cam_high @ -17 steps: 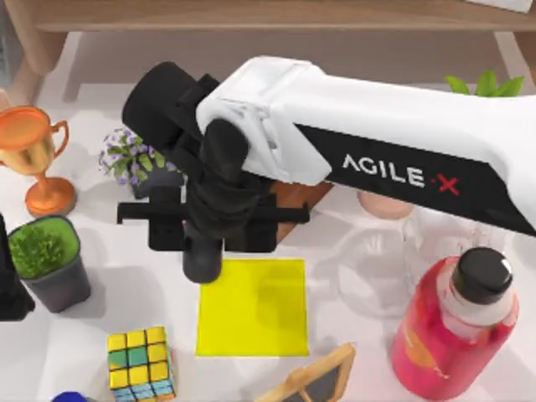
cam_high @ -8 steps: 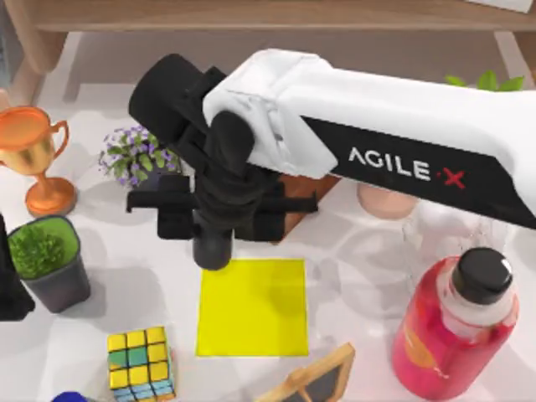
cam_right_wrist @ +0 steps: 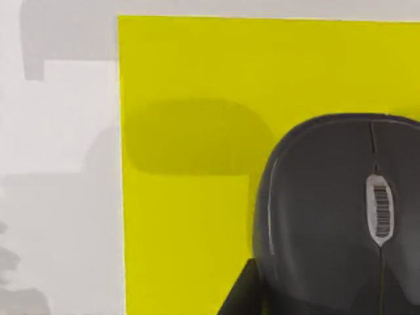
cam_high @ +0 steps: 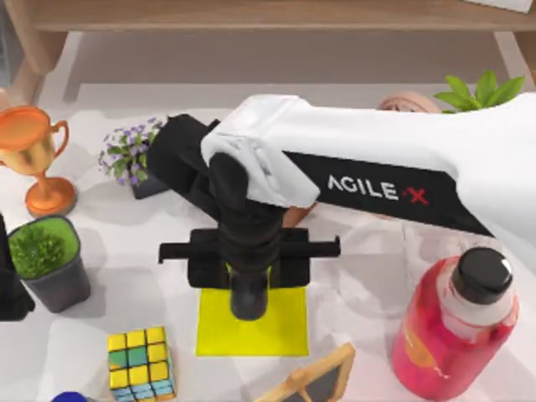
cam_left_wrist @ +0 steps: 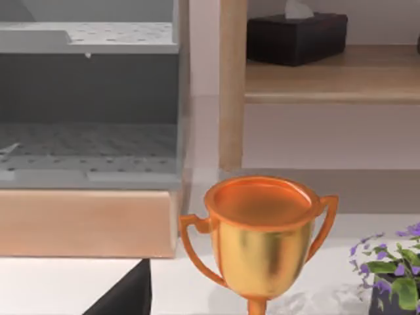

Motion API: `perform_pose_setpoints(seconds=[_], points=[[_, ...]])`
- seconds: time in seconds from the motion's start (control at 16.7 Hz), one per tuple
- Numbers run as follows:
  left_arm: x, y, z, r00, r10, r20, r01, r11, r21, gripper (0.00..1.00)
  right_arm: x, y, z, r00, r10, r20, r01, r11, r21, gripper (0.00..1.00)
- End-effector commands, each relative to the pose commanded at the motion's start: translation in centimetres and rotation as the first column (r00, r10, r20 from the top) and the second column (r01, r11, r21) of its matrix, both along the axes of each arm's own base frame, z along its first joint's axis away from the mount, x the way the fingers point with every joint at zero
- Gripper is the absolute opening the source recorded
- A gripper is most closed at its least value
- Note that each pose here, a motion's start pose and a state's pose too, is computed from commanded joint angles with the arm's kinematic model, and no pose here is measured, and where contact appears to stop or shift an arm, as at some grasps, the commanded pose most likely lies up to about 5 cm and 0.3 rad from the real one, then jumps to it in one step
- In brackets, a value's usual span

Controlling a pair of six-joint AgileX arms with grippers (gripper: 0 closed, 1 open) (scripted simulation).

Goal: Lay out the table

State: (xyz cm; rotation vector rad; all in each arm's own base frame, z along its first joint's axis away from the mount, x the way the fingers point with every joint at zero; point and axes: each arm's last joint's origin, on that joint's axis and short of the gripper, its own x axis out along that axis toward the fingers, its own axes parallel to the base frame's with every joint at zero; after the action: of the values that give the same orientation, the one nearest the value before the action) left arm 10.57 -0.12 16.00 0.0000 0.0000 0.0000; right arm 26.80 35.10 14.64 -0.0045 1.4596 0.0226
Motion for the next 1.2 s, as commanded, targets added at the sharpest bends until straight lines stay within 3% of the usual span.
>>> perform_pose_setpoints(seconds=[0.3, 1.08, 1.2], points=[[0.0, 0.0, 0.0, 1.0, 0.0, 0.0, 0.0, 1.0, 0.0, 1.0, -0.09, -0.06, -0.4, 1.0, 0.0, -0.01, 0.0, 1.0, -0.011, 0.0], [0.0, 0.0, 0.0, 1.0, 0.0, 0.0, 0.0, 1.0, 0.0, 1.0, -0.09, -0.06, -0.4, 1.0, 0.0, -0.01, 0.0, 1.0, -0.011, 0.98], [0.0, 0.0, 0.0, 1.0, 0.0, 0.0, 0.0, 1.0, 0.0, 1.0, -0.09, -0.06, -0.4, 1.0, 0.0, -0.01, 0.0, 1.0, -0.011, 1.0]])
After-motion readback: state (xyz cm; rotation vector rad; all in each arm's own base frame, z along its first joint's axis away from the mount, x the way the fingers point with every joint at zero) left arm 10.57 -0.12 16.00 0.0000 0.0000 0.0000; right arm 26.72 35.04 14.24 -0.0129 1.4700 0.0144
